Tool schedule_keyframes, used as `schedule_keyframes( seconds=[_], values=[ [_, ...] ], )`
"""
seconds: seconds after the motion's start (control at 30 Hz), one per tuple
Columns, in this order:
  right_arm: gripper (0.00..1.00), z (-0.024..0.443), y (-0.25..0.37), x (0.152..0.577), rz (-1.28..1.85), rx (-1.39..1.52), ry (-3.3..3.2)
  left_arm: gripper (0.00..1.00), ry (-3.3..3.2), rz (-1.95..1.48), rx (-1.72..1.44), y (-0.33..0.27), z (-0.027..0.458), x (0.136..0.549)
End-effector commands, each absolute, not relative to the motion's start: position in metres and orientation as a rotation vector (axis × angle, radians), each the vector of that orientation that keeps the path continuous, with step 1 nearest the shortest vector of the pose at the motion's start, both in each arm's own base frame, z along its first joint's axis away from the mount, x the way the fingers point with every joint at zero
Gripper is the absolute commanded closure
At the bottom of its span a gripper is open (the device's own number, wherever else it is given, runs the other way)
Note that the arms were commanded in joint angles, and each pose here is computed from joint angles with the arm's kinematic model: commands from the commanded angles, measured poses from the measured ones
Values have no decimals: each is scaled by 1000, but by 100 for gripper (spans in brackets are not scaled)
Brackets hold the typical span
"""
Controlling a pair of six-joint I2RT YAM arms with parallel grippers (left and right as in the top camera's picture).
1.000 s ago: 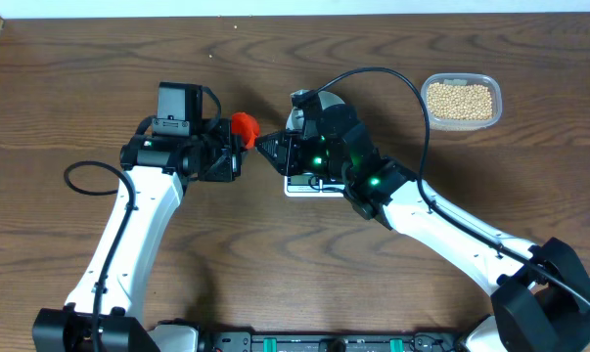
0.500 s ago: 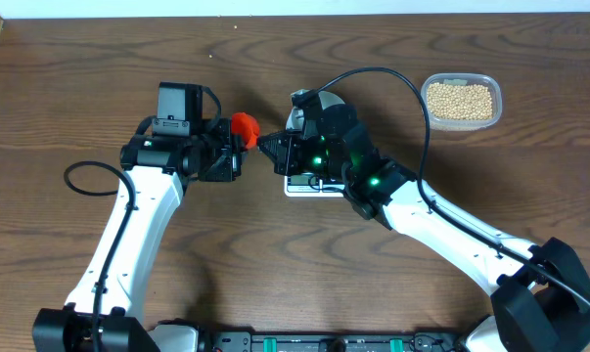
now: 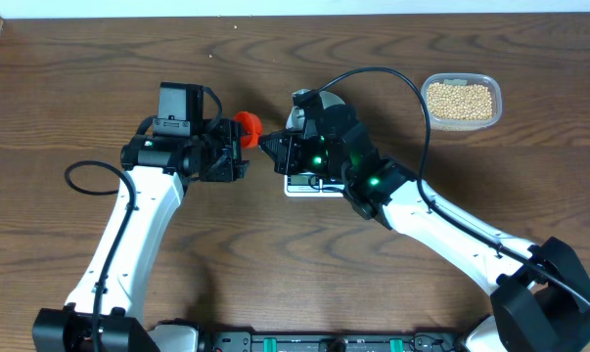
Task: Scoop item into bowl and weigh 50g on scale
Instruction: 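Close the right gripper on the handle and open the left gripper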
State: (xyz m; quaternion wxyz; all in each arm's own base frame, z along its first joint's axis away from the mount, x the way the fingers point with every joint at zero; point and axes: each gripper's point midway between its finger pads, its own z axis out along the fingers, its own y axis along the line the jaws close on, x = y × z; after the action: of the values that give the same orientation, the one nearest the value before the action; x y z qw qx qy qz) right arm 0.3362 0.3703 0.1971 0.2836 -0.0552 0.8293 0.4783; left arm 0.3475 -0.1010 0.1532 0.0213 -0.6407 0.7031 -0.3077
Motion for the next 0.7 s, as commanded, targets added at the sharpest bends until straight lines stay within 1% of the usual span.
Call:
schedule_keyframes(
  seconds=[0.0, 0.1, 0.33, 0.67],
  values=[
    [99, 196, 368, 343, 1242, -118, 2223, 47, 2183, -963, -1969, -103, 156, 348],
    [99, 191, 362, 347, 1217, -109, 2238, 45, 2182, -966, -1966, -103, 156, 348],
    [99, 187, 347, 358, 1159, -119, 2239, 45, 2194, -974, -1923, -103, 158, 351],
    [99, 182, 325, 374, 1100, -133, 2238, 44, 2295, -991, -1571, -105, 168, 366]
  ],
)
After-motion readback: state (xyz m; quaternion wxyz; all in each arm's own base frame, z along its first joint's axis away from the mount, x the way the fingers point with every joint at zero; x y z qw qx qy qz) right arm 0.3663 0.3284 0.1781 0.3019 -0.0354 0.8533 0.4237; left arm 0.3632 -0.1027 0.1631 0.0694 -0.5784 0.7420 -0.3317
